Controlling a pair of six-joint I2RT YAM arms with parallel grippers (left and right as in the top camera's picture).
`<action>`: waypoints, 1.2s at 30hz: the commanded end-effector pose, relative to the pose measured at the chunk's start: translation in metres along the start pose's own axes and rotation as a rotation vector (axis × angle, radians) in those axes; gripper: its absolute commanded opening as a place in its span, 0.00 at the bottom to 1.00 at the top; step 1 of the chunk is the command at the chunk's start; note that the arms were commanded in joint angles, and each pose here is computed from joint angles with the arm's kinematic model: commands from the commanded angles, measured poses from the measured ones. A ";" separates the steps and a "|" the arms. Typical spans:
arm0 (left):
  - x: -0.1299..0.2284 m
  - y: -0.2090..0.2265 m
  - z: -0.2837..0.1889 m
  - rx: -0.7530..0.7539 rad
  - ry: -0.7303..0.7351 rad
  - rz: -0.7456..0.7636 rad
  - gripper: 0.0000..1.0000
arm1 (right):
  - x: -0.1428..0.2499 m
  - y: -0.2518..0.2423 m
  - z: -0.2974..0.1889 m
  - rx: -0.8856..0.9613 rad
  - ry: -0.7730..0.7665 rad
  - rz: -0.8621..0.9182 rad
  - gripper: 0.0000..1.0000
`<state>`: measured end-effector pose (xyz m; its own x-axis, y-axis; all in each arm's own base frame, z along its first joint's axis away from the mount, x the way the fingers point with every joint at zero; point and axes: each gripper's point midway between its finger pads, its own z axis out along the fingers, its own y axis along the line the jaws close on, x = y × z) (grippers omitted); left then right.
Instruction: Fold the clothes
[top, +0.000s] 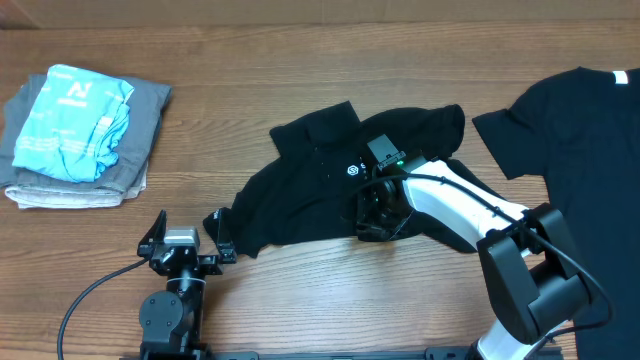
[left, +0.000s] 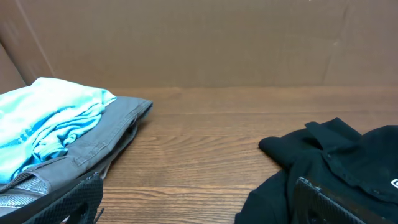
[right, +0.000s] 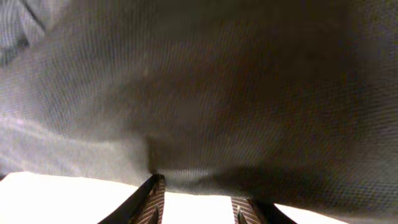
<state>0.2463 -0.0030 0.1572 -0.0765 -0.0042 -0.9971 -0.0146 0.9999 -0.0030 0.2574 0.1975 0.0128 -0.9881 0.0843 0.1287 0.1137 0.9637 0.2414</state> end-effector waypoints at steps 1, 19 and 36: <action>-0.001 -0.002 0.000 0.010 -0.007 -0.016 1.00 | -0.007 -0.002 -0.005 0.011 -0.048 0.028 0.38; -0.001 -0.002 0.000 0.010 -0.007 -0.016 1.00 | -0.014 0.003 -0.006 -0.010 -0.073 0.021 0.04; -0.001 -0.002 0.000 0.010 -0.007 -0.016 1.00 | -0.050 0.032 -0.050 -0.113 -0.155 -0.001 0.04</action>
<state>0.2463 -0.0030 0.1572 -0.0765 -0.0042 -0.9971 -0.0146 0.9999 -0.0030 0.2962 0.2031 0.0386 -0.9884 0.1424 0.0523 0.1516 0.9428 0.2970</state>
